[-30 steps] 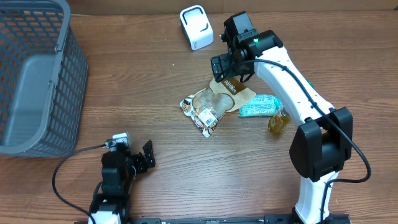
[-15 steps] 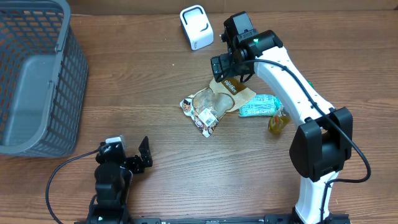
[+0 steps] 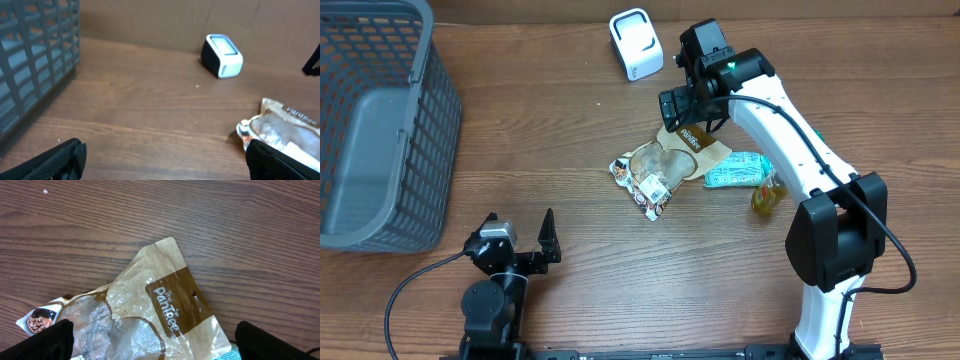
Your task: Scan the item barcode
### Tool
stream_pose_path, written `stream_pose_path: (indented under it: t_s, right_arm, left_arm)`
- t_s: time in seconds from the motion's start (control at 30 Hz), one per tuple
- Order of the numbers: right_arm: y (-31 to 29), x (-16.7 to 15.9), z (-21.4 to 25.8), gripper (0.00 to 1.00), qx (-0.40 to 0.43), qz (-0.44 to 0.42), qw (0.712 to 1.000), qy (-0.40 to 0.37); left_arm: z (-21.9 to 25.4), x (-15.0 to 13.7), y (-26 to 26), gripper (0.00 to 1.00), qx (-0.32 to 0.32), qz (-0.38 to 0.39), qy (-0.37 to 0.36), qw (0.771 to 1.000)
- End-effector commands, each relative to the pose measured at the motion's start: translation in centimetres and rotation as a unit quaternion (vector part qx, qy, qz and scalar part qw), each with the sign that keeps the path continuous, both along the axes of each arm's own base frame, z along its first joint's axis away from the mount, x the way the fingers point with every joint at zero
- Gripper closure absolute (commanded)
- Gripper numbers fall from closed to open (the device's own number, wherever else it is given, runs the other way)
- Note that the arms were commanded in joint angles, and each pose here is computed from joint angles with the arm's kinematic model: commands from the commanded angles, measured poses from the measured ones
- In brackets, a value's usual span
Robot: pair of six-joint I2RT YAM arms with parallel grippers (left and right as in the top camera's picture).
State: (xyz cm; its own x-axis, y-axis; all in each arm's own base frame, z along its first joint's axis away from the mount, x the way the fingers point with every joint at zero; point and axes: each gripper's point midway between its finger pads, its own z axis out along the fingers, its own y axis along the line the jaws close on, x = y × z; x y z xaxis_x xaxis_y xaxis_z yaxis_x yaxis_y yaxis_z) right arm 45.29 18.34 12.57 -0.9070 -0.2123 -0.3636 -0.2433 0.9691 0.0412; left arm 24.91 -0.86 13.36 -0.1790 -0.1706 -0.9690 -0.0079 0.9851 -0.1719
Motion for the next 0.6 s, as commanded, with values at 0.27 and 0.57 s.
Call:
stream_pose_path:
  t_s: [0.27, 0.57]
  right_arm:
    - [-0.1, 0.0, -0.2, 0.0, -0.004, -0.003, 1.0, 0.001]
    - [-0.1, 0.0, -0.2, 0.0, -0.004, -0.003, 1.0, 0.001]
  left_arm:
    - [2.2, -0.4, -0.4, 0.0, 0.01, -0.015, -0.05, 0.999]
    - [2.2, -0.4, -0.4, 0.0, 0.012, -0.015, -0.05, 0.999]
